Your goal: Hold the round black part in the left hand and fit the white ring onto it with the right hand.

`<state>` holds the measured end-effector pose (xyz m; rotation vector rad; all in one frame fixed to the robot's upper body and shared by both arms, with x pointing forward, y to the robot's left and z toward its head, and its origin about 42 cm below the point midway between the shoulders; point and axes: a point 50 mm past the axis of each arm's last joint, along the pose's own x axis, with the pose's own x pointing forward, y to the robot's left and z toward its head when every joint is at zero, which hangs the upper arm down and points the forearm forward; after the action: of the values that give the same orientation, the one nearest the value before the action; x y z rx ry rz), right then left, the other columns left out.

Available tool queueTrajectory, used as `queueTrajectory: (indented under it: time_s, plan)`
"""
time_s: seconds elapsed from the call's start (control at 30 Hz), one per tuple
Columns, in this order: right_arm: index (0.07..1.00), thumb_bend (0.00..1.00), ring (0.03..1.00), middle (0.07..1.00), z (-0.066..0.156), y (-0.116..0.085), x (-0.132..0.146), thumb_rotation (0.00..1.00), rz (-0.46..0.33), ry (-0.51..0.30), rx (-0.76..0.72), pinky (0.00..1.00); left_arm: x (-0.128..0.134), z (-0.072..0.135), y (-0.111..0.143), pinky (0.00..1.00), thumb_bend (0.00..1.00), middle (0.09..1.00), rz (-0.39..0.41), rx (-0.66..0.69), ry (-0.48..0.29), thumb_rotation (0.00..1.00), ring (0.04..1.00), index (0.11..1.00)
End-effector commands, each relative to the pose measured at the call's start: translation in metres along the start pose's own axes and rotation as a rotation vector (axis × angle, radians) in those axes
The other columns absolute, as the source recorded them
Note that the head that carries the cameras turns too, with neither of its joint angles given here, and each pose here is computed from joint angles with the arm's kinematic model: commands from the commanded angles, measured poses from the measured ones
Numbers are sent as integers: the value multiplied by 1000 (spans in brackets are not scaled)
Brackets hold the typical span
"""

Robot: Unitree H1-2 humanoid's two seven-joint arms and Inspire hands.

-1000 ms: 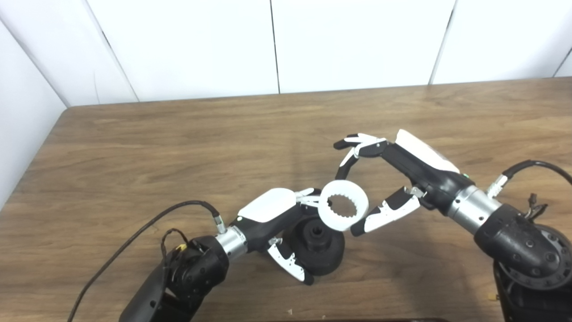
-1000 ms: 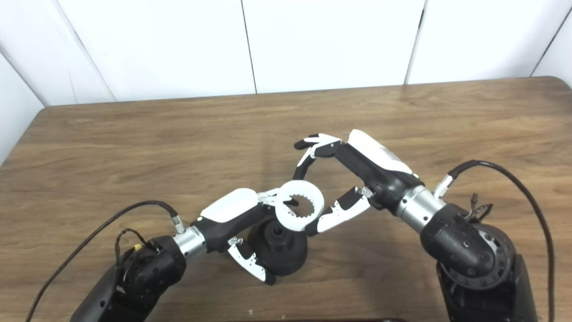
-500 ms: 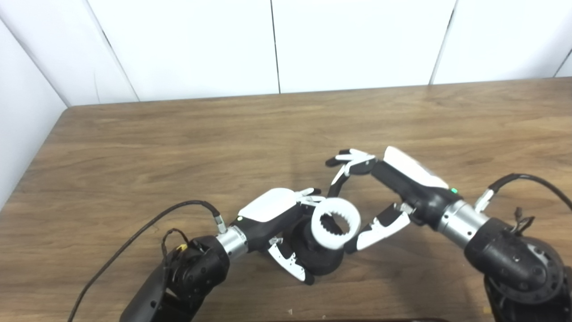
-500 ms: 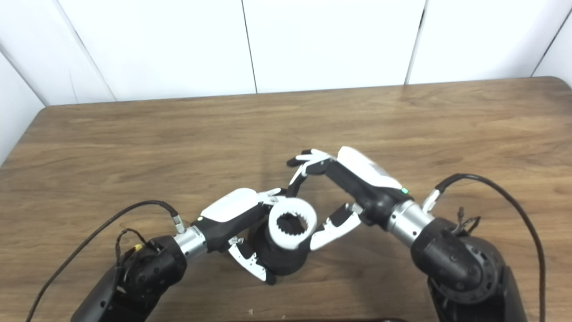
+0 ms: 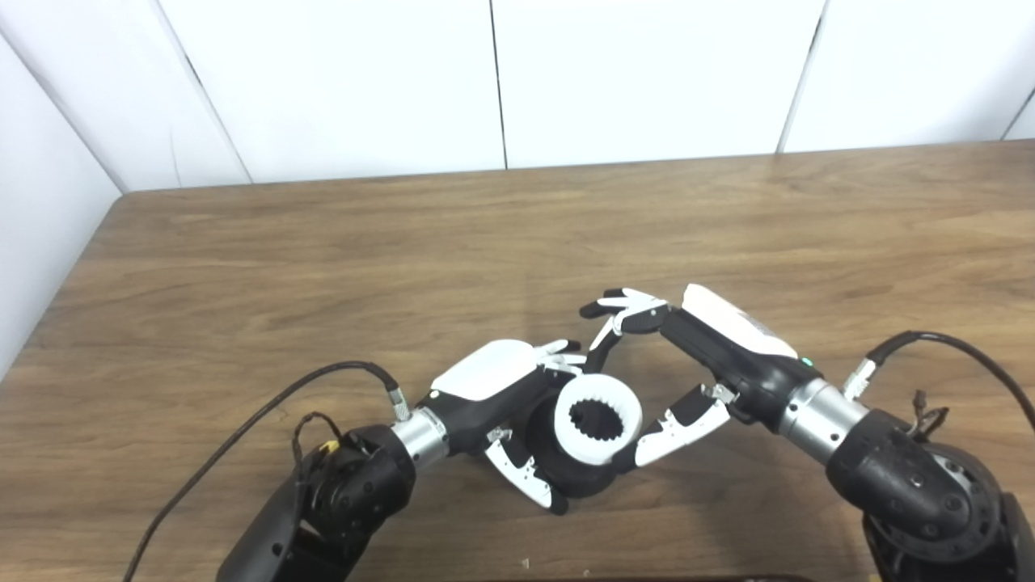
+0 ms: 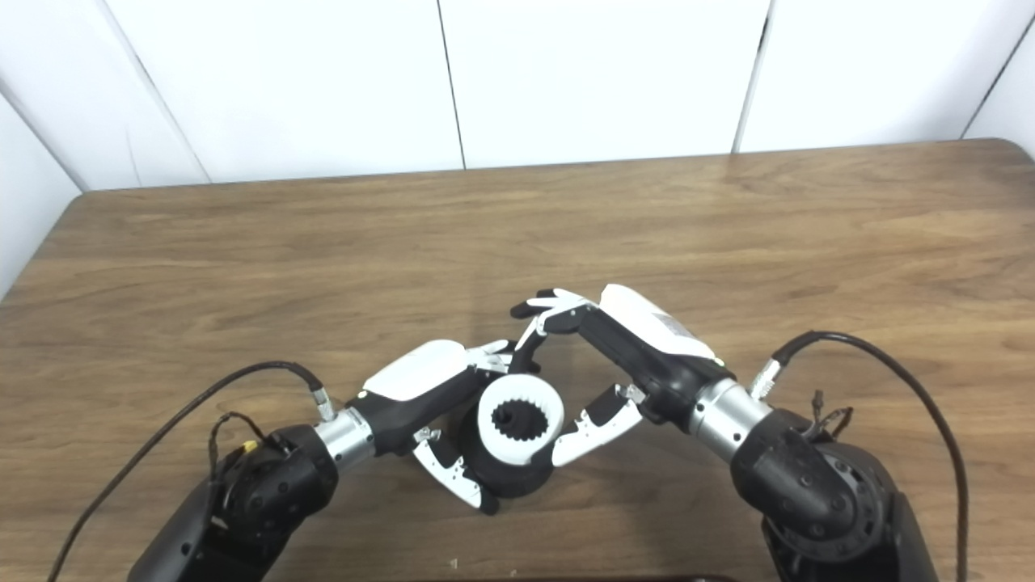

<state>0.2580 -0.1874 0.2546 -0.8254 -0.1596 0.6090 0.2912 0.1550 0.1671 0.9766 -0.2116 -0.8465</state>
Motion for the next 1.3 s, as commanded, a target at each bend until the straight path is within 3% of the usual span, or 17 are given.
queueTrajectory:
  time_s: [0.0,0.43,1.27]
  plan:
    - [488,525,948,865,6,-7,3,147,-46,-46,-27,821,-4,-2,4,947,860,912,-23,28,27,203,993,647]
    - [489,525,953,868,6,-10,11,147,-65,-45,-16,859,-3,1,2,940,867,906,-18,17,14,186,987,637]
    - [489,525,943,865,8,4,23,148,-65,-61,-49,825,-1,0,0,929,865,902,-13,26,8,198,981,645]
